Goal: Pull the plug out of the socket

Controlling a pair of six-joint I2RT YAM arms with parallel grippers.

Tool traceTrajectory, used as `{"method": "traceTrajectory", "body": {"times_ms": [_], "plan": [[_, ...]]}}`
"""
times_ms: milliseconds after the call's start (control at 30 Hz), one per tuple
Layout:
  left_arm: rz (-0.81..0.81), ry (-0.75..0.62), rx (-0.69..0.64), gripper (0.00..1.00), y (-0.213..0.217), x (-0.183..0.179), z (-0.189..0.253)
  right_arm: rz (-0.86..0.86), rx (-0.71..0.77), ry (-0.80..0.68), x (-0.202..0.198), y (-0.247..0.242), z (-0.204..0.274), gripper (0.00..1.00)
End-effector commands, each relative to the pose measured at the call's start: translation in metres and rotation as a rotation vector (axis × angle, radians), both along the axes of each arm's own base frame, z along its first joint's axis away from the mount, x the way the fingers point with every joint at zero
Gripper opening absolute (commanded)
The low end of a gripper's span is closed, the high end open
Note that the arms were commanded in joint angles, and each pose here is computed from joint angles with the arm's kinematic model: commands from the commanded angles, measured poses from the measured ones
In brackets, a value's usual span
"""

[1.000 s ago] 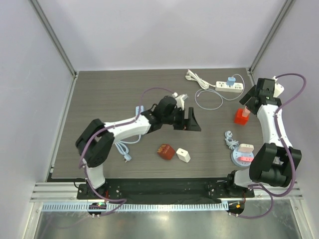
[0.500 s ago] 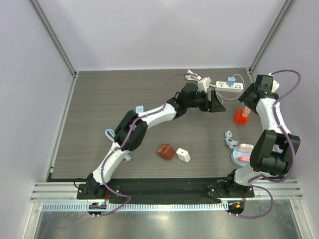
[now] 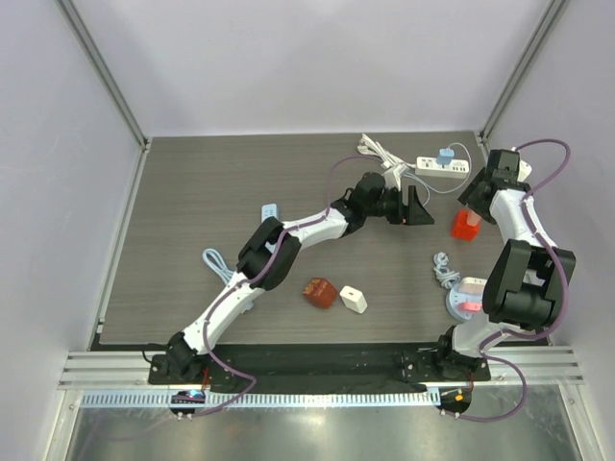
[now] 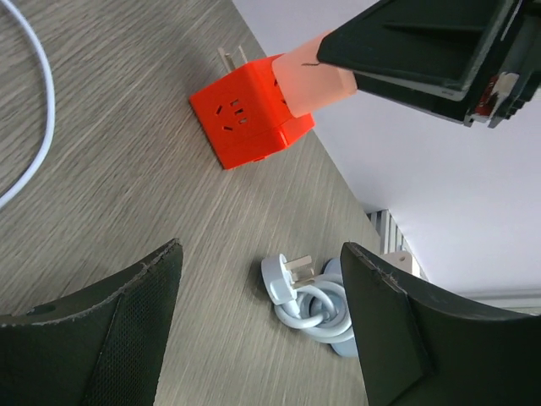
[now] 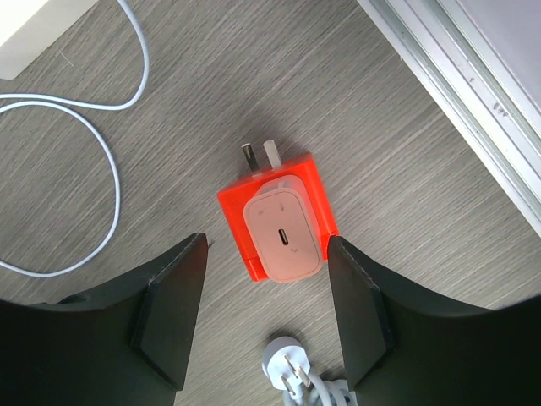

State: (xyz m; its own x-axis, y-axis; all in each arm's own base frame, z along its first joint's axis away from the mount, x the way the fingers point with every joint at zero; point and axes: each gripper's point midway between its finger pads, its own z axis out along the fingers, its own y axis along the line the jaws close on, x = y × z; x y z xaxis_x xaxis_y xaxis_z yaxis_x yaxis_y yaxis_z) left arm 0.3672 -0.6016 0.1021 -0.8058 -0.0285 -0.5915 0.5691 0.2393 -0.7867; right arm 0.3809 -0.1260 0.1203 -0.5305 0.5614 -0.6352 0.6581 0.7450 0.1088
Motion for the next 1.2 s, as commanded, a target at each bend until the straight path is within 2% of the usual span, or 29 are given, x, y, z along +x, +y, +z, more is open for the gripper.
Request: {"method": "traceTrajectory", "body": {"times_ms": [0, 67, 100, 600, 767, 867, 1067, 1167], "plan": [[-0.041, -0.062, -0.072, 0.76, -0.012, -0.007, 0.033, -0.009, -0.05, -0.034, 0.004, -0.01, 0.01, 0.64], [-0.055, -0.058, -0.079, 0.76, -0.016, -0.01, 0.034, -0.008, -0.059, -0.035, 0.006, -0.012, 0.011, 0.63], [-0.06, -0.062, -0.084, 0.76, -0.017, -0.011, 0.037, -0.007, -0.058, -0.033, 0.006, -0.011, 0.01, 0.59], [-0.073, -0.092, -0.068, 0.75, -0.016, -0.012, 0.041, -0.005, -0.032, -0.017, 0.008, -0.008, -0.01, 0.54], [-0.077, -0.106, -0.05, 0.75, -0.017, -0.011, 0.039, -0.003, -0.023, -0.014, 0.008, -0.007, -0.015, 0.43], [-0.07, -0.117, -0.033, 0.76, -0.015, -0.008, 0.037, 0.01, -0.012, -0.024, 0.008, -0.004, -0.014, 0.28], [-0.068, -0.11, -0.016, 0.8, -0.013, -0.005, 0.03, 0.074, 0.068, -0.083, 0.008, 0.018, -0.013, 0.05], [-0.064, -0.107, -0.008, 0.81, -0.012, -0.003, 0.027, 0.1, 0.091, -0.107, 0.004, 0.028, -0.014, 0.01]]}}
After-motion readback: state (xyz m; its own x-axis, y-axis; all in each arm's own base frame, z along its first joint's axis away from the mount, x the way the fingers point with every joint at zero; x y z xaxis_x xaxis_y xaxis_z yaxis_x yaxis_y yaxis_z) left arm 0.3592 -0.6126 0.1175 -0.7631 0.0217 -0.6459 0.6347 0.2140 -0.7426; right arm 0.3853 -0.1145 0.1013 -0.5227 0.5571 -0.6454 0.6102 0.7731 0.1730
